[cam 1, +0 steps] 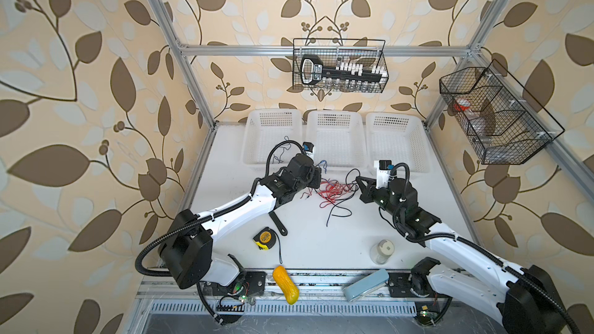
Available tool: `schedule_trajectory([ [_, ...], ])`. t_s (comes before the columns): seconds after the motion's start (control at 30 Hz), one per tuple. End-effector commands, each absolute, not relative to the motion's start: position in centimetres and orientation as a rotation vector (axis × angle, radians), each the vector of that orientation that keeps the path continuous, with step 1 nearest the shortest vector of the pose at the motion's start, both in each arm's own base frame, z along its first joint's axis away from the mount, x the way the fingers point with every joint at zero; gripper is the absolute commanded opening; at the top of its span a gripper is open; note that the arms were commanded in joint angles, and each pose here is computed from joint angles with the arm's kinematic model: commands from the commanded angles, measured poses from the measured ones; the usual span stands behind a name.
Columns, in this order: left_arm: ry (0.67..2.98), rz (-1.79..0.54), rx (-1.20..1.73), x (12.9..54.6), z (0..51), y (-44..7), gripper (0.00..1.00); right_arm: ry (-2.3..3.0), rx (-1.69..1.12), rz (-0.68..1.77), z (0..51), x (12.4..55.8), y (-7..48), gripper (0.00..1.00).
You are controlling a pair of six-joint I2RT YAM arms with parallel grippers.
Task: Untangle the cables
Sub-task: 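Carry the blue wire over its basket while the right gripper grasps a black wire, then open the left gripper to drop the blue wire into the basket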
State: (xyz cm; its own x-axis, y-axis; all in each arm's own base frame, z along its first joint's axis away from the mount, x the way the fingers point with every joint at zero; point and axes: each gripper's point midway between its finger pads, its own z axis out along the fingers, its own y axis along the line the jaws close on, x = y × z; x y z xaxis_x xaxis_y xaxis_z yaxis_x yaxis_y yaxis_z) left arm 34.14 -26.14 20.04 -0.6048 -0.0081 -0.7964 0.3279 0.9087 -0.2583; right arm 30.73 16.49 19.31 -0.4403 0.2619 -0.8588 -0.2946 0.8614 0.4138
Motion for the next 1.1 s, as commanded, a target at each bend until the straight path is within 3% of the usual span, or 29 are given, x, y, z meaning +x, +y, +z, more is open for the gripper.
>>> schedule_trajectory([
  [0.0,2.062,-0.422,0.184,34.9,24.4,-24.6,0.0,1.99,-0.001,0.514,16.9,30.5,14.8,0.0],
  [0.17,1.99,-0.283,0.171,36.3,26.8,-22.8,0.0,2.031,-0.011,0.491,15.8,30.3,14.7,0.0],
  [0.5,1.982,-0.114,-0.082,42.9,27.9,-13.9,0.0,2.037,-0.01,0.496,15.8,29.5,14.4,0.0],
  [1.0,2.267,0.042,-0.171,49.4,17.4,-12.2,0.0,2.062,-0.029,0.497,15.5,28.5,14.5,0.0],
  [1.07,2.275,0.05,-0.167,49.7,17.2,-12.2,0.05,2.063,-0.033,0.5,15.5,28.5,14.6,0.0],
])
